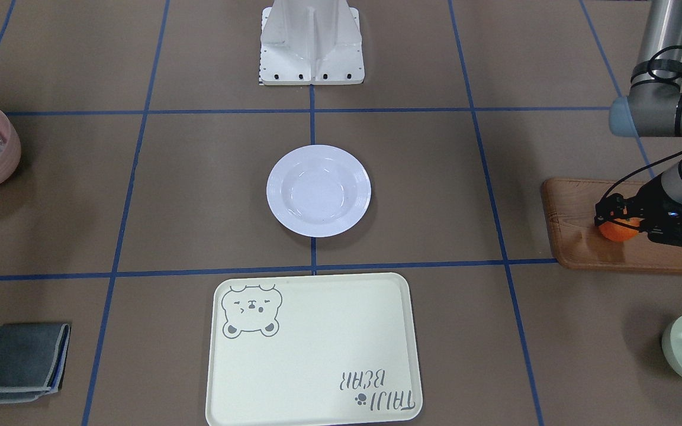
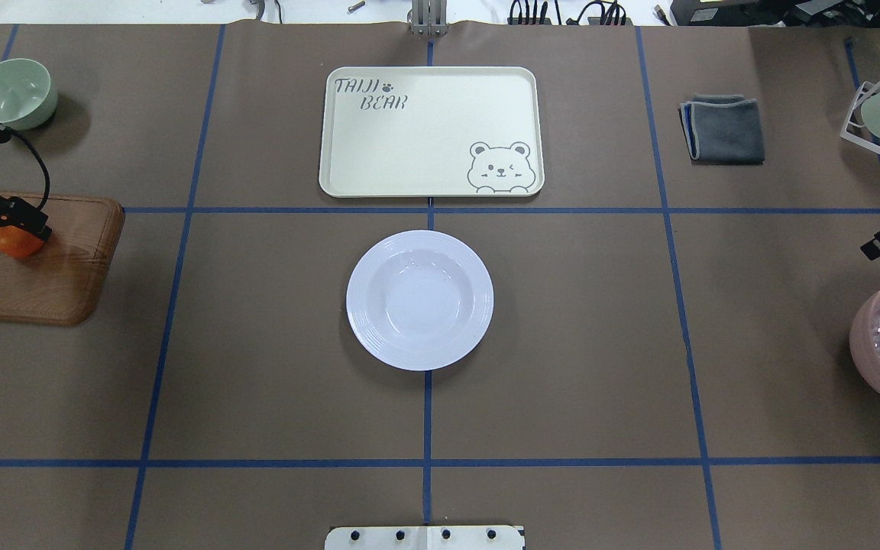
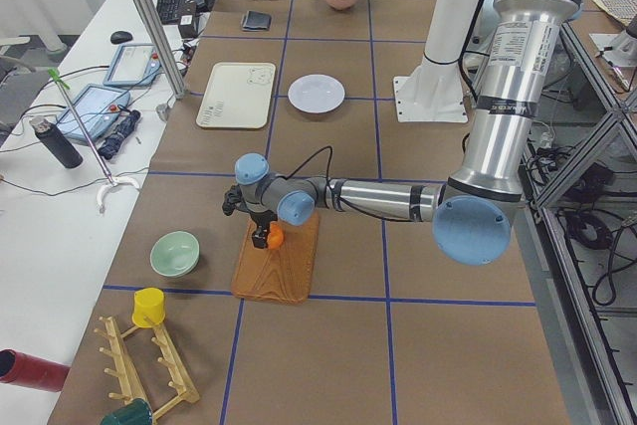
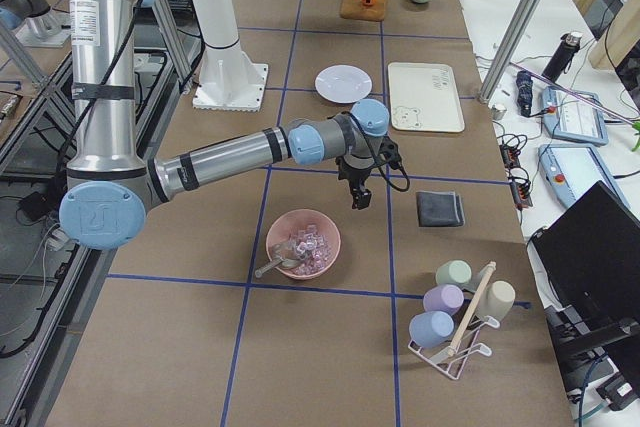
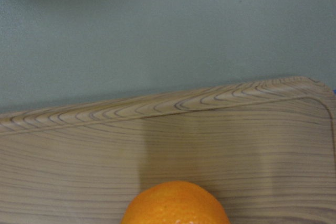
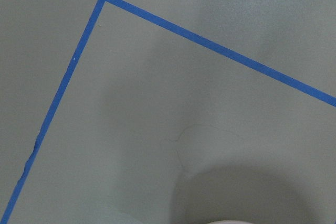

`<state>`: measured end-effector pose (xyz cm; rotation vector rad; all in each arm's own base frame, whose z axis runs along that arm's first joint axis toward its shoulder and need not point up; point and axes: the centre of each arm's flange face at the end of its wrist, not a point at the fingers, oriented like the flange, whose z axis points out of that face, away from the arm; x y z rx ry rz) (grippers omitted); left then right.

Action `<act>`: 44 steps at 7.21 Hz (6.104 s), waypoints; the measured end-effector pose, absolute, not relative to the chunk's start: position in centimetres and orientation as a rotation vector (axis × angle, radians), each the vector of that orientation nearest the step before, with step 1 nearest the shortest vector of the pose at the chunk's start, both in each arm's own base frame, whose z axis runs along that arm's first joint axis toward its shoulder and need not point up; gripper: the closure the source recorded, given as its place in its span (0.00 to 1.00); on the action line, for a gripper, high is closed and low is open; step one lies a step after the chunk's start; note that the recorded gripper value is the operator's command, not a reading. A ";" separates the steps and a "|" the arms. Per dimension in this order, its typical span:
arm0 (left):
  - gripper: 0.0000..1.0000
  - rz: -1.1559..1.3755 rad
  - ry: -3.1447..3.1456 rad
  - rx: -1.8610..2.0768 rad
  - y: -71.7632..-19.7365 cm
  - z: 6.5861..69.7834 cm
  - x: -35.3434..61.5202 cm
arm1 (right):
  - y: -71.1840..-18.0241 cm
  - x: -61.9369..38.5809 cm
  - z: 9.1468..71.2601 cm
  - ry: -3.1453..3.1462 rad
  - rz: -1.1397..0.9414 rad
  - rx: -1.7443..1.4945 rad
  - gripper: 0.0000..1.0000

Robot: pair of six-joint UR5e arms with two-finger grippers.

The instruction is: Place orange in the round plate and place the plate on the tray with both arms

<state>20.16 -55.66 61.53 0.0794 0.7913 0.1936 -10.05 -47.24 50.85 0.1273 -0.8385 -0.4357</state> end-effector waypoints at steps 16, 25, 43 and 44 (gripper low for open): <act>1.00 -0.249 0.925 -0.158 -47.8 16.4 55.3 | -46.4 -25.9 38.5 -0.937 -0.234 0.059 0.00; 0.02 -0.234 0.852 -0.130 -45.8 17.6 62.6 | -44.1 -37.3 31.3 -0.991 -0.112 0.049 0.00; 0.02 -0.272 0.984 -0.099 -51.0 23.8 41.3 | -40.9 -51.7 34.2 -1.599 0.558 -0.109 0.00; 0.02 -0.272 0.983 -0.099 -51.1 23.8 41.3 | -40.5 -52.0 34.3 -1.599 0.558 -0.109 0.00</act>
